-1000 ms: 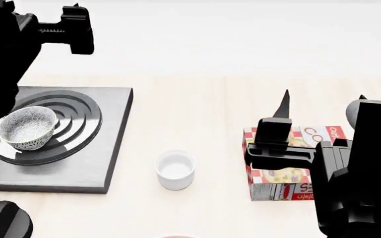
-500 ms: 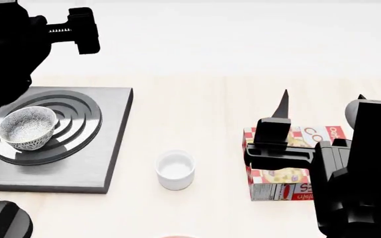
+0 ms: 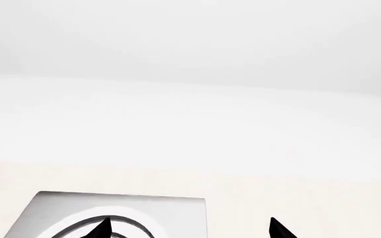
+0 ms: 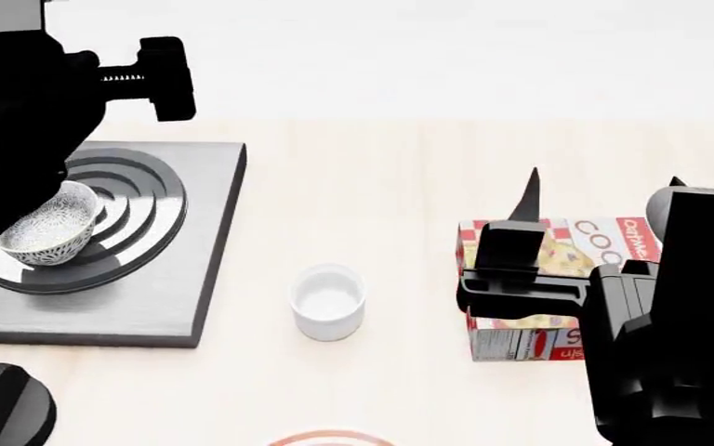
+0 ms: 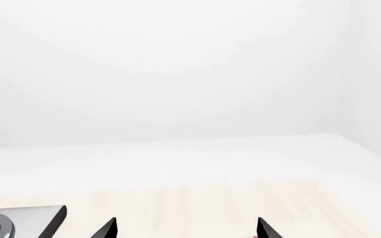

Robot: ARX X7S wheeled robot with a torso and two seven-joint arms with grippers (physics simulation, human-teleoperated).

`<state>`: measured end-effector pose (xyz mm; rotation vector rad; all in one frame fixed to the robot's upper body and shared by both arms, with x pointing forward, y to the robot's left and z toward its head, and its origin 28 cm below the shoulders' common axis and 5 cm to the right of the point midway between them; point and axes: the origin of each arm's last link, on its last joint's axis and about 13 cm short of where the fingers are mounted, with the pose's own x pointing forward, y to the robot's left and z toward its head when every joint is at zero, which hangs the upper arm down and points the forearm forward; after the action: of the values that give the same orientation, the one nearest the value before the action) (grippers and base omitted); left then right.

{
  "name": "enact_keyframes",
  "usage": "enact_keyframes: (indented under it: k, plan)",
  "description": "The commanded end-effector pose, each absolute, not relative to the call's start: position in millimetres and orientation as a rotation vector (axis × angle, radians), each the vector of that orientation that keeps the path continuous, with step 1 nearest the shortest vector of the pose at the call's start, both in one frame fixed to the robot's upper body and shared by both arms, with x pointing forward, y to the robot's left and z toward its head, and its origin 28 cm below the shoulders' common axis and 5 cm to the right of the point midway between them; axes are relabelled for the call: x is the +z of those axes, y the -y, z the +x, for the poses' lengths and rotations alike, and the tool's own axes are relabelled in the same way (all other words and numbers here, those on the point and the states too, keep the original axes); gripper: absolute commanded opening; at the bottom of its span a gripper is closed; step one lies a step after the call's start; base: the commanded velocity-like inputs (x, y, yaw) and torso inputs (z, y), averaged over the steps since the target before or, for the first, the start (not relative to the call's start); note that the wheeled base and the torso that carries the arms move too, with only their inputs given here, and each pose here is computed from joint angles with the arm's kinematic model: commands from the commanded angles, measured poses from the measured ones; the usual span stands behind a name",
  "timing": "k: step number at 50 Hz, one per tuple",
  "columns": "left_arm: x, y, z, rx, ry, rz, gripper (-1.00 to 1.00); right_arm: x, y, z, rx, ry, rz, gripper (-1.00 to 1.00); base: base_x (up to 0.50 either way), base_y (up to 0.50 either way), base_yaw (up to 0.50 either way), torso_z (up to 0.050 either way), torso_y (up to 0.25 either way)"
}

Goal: Pick the akita bowl on the stove and place it on the plate.

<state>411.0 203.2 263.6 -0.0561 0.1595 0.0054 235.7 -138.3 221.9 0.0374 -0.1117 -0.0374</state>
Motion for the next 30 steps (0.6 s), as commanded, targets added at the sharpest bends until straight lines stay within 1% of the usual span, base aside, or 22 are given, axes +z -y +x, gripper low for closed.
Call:
enact_keyframes:
  k: [1,4,8,18,24,30]
  plan:
    - [261.1,-202.0,410.2,-0.038,-0.126,-0.042,1.0,222.3,138.3,235.7,-0.037,0.113,0.038,1.0,0.0,0.0,0.0,0.0,0.0]
    - [261.1,-202.0,409.8,-0.045,-0.108,-0.028,1.0,220.7,138.8,236.5,-0.037,0.112,0.038,1.0,0.0,0.0,0.0,0.0,0.0]
    - [262.6,-202.5,410.5,-0.042,-0.105,-0.039,1.0,221.5,138.6,236.3,-0.037,0.111,0.038,1.0,0.0,0.0,0.0,0.006,-0.246]
    - [260.7,-204.0,410.7,-0.036,-0.105,-0.013,1.0,221.6,138.5,235.6,-0.036,0.112,0.038,1.0,0.0,0.0,0.0,0.001,-0.003]
    - [260.6,-205.7,410.5,-0.034,-0.107,-0.009,1.0,222.1,138.3,235.3,-0.037,0.112,0.039,1.0,0.0,0.0,0.0,0.004,-0.225]
    - [258.3,-206.4,410.7,-0.027,-0.116,-0.014,1.0,222.5,138.3,235.2,-0.037,0.111,0.039,1.0,0.0,0.0,0.0,0.0,-0.003]
